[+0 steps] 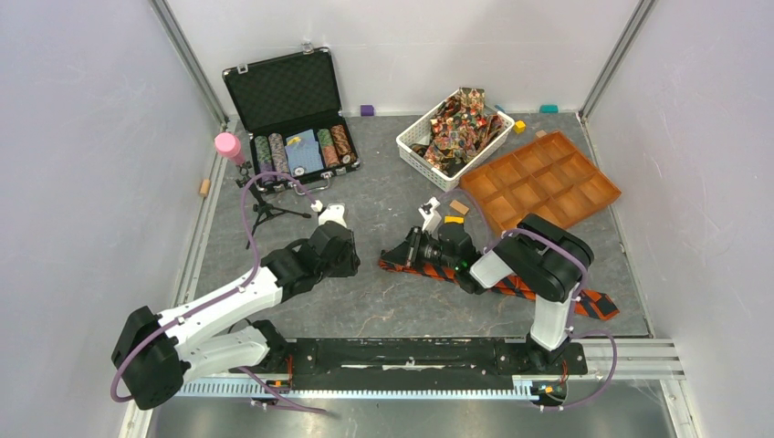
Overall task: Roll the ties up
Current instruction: Roll the tie at the center of the board.
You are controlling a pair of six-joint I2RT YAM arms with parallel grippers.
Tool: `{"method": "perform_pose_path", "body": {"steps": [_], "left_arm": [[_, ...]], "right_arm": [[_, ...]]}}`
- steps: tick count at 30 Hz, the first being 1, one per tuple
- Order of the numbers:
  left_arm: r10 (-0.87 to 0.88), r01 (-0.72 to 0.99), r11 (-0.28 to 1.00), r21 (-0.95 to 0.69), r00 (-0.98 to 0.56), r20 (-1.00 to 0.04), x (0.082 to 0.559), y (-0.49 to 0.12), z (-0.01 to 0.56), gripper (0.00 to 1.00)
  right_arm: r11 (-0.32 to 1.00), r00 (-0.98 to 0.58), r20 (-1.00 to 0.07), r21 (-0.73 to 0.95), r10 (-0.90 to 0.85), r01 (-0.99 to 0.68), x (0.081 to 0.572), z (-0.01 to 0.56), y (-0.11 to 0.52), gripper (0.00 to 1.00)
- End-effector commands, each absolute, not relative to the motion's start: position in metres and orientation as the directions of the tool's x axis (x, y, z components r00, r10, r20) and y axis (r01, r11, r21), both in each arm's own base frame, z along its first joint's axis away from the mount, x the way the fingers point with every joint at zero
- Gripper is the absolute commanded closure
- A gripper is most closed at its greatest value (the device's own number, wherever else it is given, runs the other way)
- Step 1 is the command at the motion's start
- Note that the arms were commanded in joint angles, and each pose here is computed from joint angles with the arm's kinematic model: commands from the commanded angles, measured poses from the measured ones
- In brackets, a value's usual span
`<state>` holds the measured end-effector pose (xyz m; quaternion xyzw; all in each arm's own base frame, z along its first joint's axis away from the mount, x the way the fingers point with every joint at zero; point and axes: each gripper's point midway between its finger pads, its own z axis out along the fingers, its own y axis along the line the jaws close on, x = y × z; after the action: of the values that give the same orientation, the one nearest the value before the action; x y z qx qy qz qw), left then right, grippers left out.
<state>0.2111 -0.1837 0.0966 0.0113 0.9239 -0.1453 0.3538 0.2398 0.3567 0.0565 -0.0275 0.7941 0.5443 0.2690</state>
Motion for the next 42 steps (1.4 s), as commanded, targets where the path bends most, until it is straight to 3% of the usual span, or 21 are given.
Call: {"method": "perform_pose_path", "body": {"steps": [1,16,23,25,26,30,38,42], "left_arm": [[-0.132,0.112,0.942,-0.316,-0.741,-0.658,0.213,-0.189,0.102,0.6],[-0.128,0.112,0.944,-0.31,-0.743,-0.657,0.213,-0.189,0.103,0.6],[-0.13,0.108,0.948,-0.3,-0.729,-0.672,0.218,-0.187,0.108,0.56],[-0.133,0.122,0.942,-0.312,-0.719,-0.682,0.221,-0.189,0.113,0.59],[-0.146,0.127,0.936,-0.327,-0.708,-0.691,0.223,-0.191,0.118,0.52],[-0.202,0.168,0.905,-0.392,-0.642,-0.74,0.233,-0.2,0.143,0.45],[-0.191,0.239,0.872,-0.427,-0.637,-0.747,0.245,-0.223,0.132,0.41],[-0.214,0.271,0.837,-0.475,-0.636,-0.741,0.248,-0.235,0.123,0.39]], "right_arm": [[0.393,-0.839,-0.478,0.846,0.262,-0.36,0.237,0.053,0.354,1.0],[0.559,-0.862,-0.462,0.779,0.207,-0.283,0.231,-0.005,0.332,1.0],[0.527,-0.826,-0.531,0.764,0.188,-0.371,0.24,0.033,0.342,1.0],[0.506,-0.807,-0.561,0.758,0.184,-0.411,0.245,0.053,0.348,1.0],[0.495,-0.799,-0.573,0.756,0.182,-0.429,0.245,0.063,0.35,1.0],[0.486,-0.76,-0.627,0.725,0.171,-0.488,0.25,0.097,0.352,0.95],[0.689,-0.764,-0.634,0.608,0.121,-0.395,0.243,0.078,0.306,0.89],[0.715,-0.774,-0.622,0.595,0.12,-0.367,0.234,0.068,0.291,0.89]]}}
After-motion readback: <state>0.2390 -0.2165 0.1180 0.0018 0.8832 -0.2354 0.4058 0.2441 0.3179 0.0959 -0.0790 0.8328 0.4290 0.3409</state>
